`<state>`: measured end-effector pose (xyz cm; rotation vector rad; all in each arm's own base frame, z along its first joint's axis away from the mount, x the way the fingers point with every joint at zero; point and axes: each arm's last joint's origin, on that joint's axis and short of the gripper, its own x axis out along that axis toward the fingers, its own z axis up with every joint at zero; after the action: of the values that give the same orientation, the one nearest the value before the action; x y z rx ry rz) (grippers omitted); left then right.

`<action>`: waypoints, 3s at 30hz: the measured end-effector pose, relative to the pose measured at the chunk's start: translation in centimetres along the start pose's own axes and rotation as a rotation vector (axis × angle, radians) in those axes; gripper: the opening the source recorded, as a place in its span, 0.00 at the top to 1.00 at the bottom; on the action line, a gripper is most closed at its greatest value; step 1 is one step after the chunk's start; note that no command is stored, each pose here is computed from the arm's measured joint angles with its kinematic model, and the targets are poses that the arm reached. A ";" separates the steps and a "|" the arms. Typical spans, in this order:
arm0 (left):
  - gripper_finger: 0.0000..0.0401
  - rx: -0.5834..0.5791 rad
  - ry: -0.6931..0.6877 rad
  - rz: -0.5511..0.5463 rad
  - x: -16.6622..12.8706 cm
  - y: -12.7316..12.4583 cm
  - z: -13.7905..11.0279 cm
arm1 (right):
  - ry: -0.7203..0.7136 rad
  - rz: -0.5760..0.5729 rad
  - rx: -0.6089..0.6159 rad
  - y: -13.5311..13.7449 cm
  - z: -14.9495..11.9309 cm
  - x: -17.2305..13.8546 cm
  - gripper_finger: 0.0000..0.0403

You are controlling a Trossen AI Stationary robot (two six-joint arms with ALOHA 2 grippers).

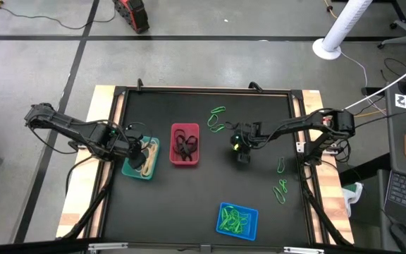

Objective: Sort rubber bands into baskets
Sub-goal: Put the green rubber band into the blue bin

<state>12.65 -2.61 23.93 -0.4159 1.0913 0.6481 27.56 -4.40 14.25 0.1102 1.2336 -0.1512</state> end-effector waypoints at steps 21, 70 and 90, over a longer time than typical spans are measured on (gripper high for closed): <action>0.64 0.001 0.001 0.002 0.0 0.0 0.0 | -0.066 0.134 0.046 0.6 1.0 -2.5 1.00; 0.64 0.034 -0.309 -0.355 -1.0 -3.7 3.0 | -0.151 0.422 -0.307 25.2 -1.9 -7.3 1.00; 0.64 0.426 -0.504 -0.296 3.7 -12.6 13.4 | -0.146 0.410 -0.306 25.2 -1.8 -7.0 0.60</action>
<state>31.34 -2.83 26.06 -0.0326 0.6409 0.2229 27.98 21.12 20.32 0.0821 1.0517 0.3791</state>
